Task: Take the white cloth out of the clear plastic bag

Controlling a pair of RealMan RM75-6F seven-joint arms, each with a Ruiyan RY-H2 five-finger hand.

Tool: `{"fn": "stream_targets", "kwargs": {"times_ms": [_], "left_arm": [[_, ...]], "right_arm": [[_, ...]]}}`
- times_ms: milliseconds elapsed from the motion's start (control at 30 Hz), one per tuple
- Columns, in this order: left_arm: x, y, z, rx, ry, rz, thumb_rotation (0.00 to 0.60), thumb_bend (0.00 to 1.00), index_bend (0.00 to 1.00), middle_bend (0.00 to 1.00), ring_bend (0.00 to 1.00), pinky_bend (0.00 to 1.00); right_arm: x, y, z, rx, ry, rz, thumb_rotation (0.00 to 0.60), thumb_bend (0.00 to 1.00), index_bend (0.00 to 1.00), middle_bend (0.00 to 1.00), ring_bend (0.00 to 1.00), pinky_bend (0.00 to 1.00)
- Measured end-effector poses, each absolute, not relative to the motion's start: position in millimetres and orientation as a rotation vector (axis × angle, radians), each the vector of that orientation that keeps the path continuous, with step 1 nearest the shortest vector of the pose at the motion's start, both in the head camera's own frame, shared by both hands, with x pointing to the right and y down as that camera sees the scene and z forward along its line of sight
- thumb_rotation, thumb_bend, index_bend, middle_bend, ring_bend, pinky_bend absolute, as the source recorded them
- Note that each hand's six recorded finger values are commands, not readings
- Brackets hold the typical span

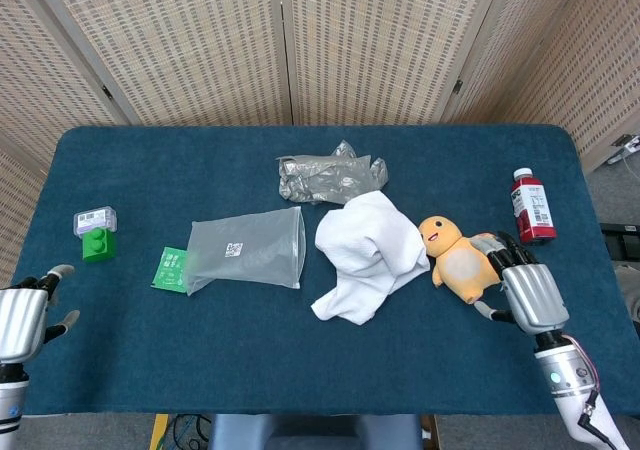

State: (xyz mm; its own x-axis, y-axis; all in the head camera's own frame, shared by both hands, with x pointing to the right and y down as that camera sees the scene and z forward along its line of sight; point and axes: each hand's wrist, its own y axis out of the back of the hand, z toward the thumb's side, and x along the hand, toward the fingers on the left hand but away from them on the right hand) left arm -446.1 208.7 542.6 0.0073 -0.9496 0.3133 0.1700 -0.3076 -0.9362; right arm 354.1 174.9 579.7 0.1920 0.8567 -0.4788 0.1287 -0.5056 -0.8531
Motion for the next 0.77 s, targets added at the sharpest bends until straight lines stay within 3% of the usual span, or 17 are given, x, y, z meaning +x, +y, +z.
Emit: {"fn": "stream_targets", "kwargs": {"times_ms": [400, 767], "left_arm": [[-467.6, 235.8, 538.1, -1.344, 0.873, -1.505, 0.6, 0.14, 0.36, 0.65, 0.6, 0.8], [-454.6, 242.1, 542.5, -1.361, 0.84, -1.476, 0.6, 0.14, 0.37, 0.65, 0.6, 0.8]], "right_arm": [[383.6, 206.3, 567.2, -1.74, -0.926, 1.441, 0.6, 0.0, 0.19, 0.18, 0.05, 0.22], [383.2, 202.8, 560.1, -1.746, -0.954, 1.409, 0.6, 0.0, 0.19, 0.18, 0.05, 0.22]]}}
